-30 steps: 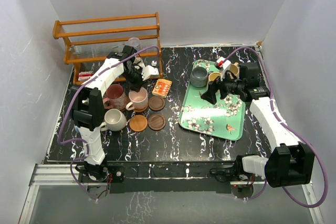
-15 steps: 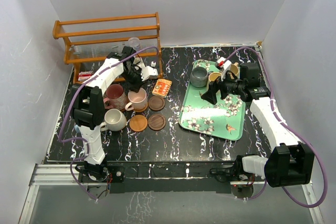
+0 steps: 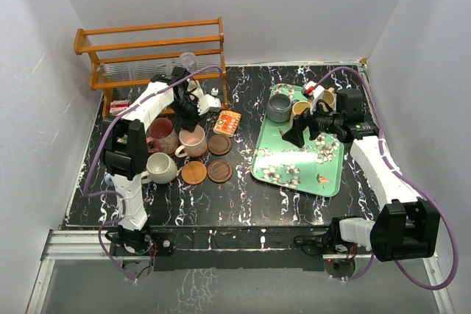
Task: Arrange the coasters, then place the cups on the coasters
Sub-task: Place the cup on the coaster.
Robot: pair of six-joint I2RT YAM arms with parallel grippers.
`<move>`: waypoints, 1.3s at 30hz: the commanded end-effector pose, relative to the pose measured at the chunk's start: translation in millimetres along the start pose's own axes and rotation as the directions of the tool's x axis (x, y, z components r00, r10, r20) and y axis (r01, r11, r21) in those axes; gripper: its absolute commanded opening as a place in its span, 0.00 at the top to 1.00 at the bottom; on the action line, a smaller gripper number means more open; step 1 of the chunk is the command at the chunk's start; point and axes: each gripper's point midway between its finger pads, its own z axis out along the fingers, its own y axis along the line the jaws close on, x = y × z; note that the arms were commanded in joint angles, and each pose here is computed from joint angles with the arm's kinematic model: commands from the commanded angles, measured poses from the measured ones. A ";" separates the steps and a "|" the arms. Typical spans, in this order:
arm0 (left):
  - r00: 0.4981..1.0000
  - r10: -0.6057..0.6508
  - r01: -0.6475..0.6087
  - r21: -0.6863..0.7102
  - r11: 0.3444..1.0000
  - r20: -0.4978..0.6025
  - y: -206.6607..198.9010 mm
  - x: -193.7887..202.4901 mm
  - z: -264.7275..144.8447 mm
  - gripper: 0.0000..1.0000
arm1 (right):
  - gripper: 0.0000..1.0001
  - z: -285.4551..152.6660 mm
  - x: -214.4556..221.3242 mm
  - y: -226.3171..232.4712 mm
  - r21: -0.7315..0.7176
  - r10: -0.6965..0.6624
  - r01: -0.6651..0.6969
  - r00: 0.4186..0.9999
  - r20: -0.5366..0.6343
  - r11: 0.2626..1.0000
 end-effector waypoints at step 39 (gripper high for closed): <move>0.980 0.014 0.012 -0.128 0.992 0.198 10.3 -60.7 -72.3 0.55 | 0.07 -9.7 -14.3 -27.4 0.120 -0.015 0.011 0.999 0.032 0.993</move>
